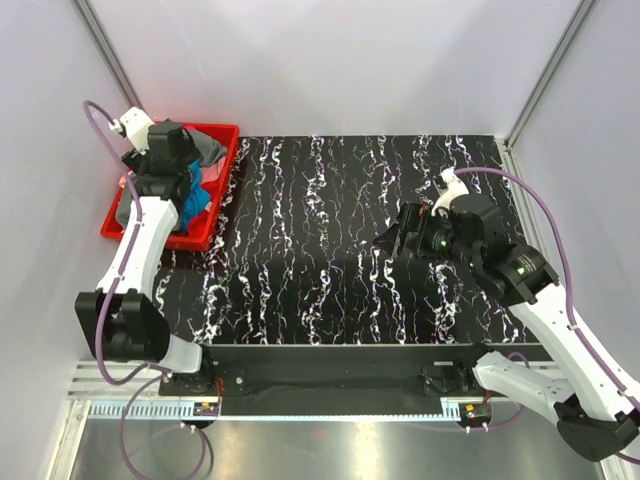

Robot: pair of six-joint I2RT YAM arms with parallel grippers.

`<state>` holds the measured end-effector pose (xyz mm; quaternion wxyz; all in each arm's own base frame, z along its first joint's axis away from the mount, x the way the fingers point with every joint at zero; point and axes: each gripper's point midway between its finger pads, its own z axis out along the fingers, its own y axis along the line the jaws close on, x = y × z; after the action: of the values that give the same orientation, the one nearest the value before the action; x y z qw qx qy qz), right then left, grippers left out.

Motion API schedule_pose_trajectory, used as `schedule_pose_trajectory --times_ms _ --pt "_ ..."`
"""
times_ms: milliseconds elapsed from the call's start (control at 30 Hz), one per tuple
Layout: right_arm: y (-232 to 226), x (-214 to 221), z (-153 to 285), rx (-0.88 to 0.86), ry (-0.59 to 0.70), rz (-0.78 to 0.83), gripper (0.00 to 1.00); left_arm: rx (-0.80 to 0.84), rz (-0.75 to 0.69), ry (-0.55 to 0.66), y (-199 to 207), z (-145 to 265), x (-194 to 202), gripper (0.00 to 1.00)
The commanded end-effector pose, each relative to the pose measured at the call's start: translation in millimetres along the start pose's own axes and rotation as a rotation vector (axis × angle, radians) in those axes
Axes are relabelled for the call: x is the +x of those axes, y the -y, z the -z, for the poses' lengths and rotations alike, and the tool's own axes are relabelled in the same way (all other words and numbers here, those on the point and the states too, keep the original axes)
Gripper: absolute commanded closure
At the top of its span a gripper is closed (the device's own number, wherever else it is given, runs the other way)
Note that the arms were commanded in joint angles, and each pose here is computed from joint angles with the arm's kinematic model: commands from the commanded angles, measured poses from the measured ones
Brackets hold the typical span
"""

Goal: Fold and stack the t-shirts
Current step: Grab the tshirt from the pile

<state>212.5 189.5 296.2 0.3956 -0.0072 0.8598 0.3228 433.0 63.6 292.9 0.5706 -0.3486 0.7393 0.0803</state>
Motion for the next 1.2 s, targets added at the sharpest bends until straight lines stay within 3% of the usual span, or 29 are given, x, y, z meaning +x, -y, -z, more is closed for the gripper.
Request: schedule_pose_trajectory --times_ms 0,133,533,633,700,733,767,933,1033,1167 --pt "-7 -9 3 -0.03 0.031 0.028 0.0 -0.089 0.067 -0.004 -28 -29 2 0.18" --pt "-5 -8 4 -0.018 0.032 0.013 0.0 -0.154 0.11 -0.044 -51 -52 16 0.2" --pt "-10 -12 -4 -0.026 0.02 0.001 0.0 -0.151 0.167 -0.144 -64 -106 54 0.29" --pt "-10 -13 -4 -0.026 0.025 -0.001 0.0 -0.115 0.149 -0.143 -59 -108 49 0.45" --pt "-10 -12 -5 -0.026 0.022 -0.002 0.0 -0.071 0.141 -0.137 -51 -106 46 0.69" --pt "-11 -12 -5 -0.03 0.023 -0.004 0.0 -0.047 0.148 -0.127 -47 -102 40 0.79" --pt "-10 -11 -7 -0.028 0.015 -0.009 0.0 -0.016 0.154 -0.137 -41 -99 42 1.0" --pt "-14 -11 -8 -0.04 0.008 -0.021 0.0 0.142 0.118 -0.126 6 -61 29 1.0" --pt "-14 -12 -7 -0.039 0.011 -0.024 0.0 0.244 0.068 -0.075 46 -21 3 1.0" --pt "-6 -13 1 0.01 0.024 -0.021 0.0 0.452 0.098 0.059 97 56 -60 1.0"
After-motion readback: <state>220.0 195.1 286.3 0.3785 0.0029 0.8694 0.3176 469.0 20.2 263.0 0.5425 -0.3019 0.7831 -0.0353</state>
